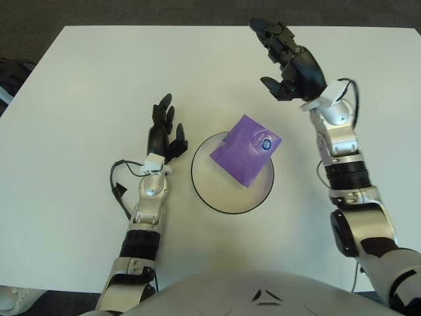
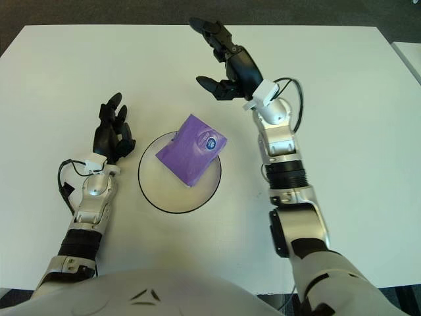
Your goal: Put the tissue paper into the plate.
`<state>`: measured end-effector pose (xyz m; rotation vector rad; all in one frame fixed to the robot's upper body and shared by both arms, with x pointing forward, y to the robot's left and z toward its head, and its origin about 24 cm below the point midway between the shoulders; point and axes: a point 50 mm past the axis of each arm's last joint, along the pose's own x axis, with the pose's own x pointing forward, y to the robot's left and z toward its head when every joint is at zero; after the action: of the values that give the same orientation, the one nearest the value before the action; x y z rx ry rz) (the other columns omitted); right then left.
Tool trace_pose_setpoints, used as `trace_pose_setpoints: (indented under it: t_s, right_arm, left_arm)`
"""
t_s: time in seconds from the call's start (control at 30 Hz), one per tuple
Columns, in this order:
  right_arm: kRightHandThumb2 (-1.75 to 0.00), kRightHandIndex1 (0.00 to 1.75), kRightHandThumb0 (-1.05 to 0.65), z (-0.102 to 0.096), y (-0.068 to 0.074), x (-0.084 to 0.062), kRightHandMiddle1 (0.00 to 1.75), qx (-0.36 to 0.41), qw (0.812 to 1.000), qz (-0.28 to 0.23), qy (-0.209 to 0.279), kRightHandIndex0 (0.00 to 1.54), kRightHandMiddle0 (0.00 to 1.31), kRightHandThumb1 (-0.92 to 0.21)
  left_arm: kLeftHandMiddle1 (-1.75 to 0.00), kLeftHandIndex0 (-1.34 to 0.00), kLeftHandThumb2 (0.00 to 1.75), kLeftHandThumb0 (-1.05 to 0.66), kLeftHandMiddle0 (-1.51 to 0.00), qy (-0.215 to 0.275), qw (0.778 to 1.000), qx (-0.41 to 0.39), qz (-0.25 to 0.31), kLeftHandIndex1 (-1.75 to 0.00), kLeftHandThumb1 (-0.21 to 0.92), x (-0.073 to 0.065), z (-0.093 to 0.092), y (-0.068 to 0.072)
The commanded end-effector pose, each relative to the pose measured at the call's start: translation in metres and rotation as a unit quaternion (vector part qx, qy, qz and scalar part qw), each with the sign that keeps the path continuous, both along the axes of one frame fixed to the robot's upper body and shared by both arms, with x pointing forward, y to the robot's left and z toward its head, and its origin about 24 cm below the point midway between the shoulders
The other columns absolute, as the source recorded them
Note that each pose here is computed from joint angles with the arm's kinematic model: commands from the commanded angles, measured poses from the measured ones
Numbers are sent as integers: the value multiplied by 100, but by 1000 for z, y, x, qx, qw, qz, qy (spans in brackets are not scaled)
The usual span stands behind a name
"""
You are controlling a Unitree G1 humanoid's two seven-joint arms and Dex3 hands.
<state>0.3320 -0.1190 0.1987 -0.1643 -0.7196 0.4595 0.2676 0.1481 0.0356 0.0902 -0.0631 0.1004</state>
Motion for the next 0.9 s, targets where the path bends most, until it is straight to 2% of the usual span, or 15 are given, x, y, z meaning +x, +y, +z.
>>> trace_pose_setpoints:
  t_s: [0.0, 0.17, 0.43, 0.53, 0.87]
  right_arm:
    - [-41, 6, -77, 0, -9, 0, 80, 73, 997, -26, -15, 27, 0, -92]
    - [-49, 6, -74, -9, -20, 4, 81, 85, 994, -63, -8, 28, 0, -92]
    - [-66, 6, -69, -20, -23, 7, 76, 91, 992, -88, 13, 29, 0, -92]
    - [-75, 6, -66, -37, -26, 8, 74, 117, 987, -93, 50, 31, 0, -92]
    - [-84, 7, -61, -63, -31, 2, 73, 161, 976, -109, 94, 34, 0, -92]
  left_arm:
    - [-2, 0, 75, -80, -34, 83, 996, -2, 9, -66, 92, -18, -33, 4]
    - [-2, 0, 75, -80, -33, 82, 997, -3, 6, -67, 92, -19, -33, 4]
    - [-2, 0, 76, -80, -34, 82, 997, -4, 5, -66, 92, -21, -33, 5]
    - [-2, 0, 76, -80, -33, 84, 996, -5, 6, -66, 92, -21, -33, 5]
    - [-2, 0, 76, -79, -34, 85, 996, -1, 5, -65, 92, -23, -33, 5]
